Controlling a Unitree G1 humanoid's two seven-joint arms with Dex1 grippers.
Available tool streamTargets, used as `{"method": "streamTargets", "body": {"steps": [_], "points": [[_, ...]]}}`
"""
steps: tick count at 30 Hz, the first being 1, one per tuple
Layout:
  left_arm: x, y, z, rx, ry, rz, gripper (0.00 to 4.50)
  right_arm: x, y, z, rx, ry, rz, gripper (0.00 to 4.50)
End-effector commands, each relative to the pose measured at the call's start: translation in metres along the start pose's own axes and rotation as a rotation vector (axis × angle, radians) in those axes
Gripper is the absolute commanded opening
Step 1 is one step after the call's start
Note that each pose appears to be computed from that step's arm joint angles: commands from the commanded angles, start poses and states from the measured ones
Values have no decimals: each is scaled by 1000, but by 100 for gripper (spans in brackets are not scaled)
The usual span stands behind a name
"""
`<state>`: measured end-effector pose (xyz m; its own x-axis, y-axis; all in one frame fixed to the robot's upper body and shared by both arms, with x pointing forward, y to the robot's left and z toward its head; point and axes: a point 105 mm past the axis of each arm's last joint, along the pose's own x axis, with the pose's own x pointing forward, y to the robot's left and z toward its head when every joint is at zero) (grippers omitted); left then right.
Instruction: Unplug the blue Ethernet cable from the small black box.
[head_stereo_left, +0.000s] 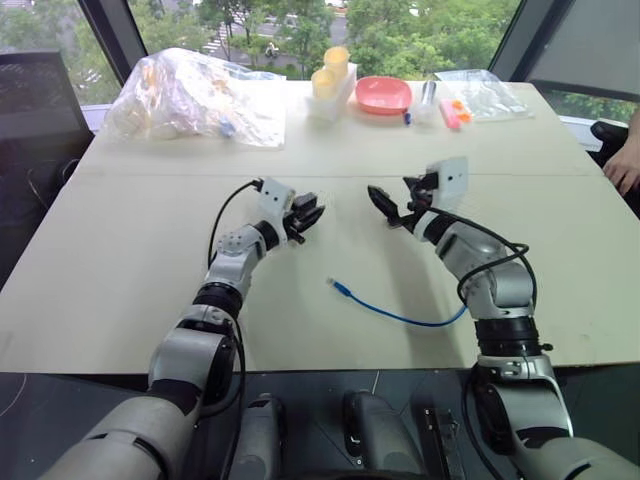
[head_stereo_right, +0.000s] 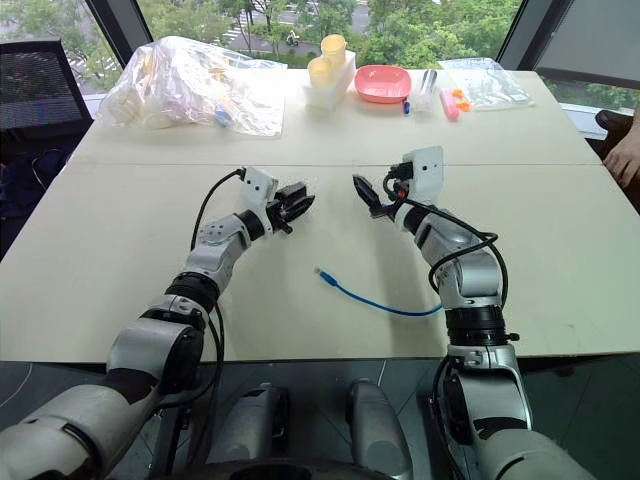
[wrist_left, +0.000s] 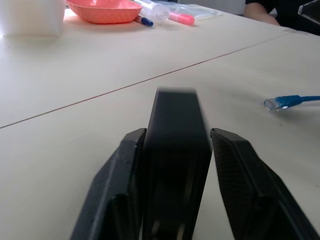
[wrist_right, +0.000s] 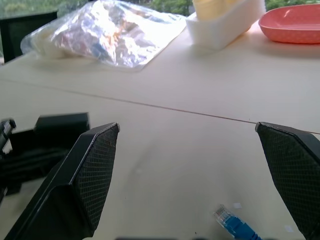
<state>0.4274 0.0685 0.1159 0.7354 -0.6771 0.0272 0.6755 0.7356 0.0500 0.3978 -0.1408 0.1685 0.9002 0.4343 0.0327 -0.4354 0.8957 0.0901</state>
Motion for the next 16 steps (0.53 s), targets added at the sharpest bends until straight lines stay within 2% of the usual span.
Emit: {"method": "streamTargets", "body": {"steps": [1, 3, 6, 9, 16], "points": [[-3, 3, 6, 1, -39, 6, 325, -1, 5, 14, -22, -51, 21, 450], [-7, 6, 16, -2, -64, -3, 371, -2, 6, 14, -29, -49, 27, 450], [-18, 11, 36, 9, -109, -12, 371, -7, 8, 16, -48, -47, 40, 450], [-44, 13, 61, 16, -145, -17, 371, -18, 14, 23, -75, -51, 66, 450], [-118, 1, 60, -16, -21, -4, 371, -59, 34, 26, -122, -29, 92, 450]]}}
